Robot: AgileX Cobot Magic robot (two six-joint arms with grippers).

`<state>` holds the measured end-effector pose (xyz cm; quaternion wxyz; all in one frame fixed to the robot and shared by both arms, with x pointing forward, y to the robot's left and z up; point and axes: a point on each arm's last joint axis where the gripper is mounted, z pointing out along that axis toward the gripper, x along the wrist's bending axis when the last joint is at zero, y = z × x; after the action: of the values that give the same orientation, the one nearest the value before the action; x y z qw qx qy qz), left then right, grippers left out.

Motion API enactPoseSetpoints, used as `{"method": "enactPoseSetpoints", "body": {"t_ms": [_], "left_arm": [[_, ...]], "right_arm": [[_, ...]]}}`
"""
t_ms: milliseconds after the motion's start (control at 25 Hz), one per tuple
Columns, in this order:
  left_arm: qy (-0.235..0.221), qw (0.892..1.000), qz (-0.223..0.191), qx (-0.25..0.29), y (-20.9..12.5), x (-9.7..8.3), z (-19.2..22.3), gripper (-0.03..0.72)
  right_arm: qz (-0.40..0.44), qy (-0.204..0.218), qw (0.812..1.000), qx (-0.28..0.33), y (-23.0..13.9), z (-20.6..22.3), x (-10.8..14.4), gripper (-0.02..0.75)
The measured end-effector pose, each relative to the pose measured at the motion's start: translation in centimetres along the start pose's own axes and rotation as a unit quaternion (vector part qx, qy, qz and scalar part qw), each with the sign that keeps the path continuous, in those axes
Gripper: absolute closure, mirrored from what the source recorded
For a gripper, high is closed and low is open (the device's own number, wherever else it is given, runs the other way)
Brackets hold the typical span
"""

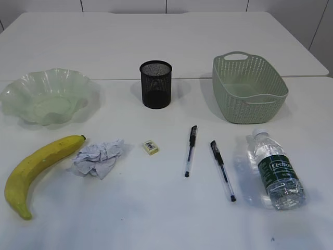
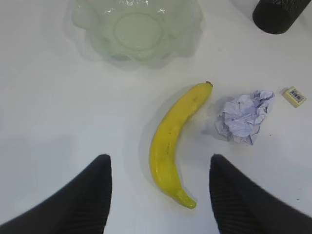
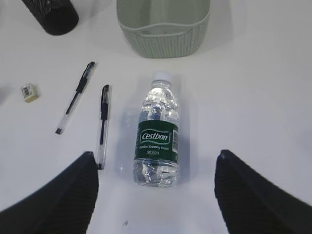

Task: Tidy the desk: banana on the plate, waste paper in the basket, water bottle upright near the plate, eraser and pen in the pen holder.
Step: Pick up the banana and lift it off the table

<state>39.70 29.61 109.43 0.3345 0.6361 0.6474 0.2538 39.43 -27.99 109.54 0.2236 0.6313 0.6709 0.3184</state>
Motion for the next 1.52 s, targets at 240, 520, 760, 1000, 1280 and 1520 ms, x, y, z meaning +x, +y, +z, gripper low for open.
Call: {"method": "enactPoseSetpoints", "body": {"t_ms": [240,520,760,1000,1280,1520], "left_arm": [[-0.004,0.999,0.024,0.047,2.5,0.0,2.5,0.219],[-0.028,0.988,0.074,0.134,3.8,-1.3,7.2,0.195],[-0.027,0.976,0.113,0.184,4.0,-2.0,11.0,0.19],[-0.042,0.963,0.146,0.224,3.7,-3.8,14.6,0.188],[-0.045,0.949,0.154,0.273,2.2,-4.4,19.3,0.188],[-0.038,0.939,0.164,0.299,0.7,-4.1,21.8,0.147]], "right_arm": [[-0.002,0.017,0.998,0.056,0.9,2.4,0.1,0.186],[-0.011,0.023,0.996,0.086,1.8,3.3,0.2,0.186],[-0.019,0.025,0.997,0.077,2.7,2.9,0.3,0.186],[-0.019,0.028,0.994,0.099,2.6,3.0,0.3,0.186],[-0.019,0.028,0.994,0.103,2.5,3.0,0.3,0.186],[-0.019,0.028,0.994,0.103,2.5,3.0,0.3,0.186]]}}
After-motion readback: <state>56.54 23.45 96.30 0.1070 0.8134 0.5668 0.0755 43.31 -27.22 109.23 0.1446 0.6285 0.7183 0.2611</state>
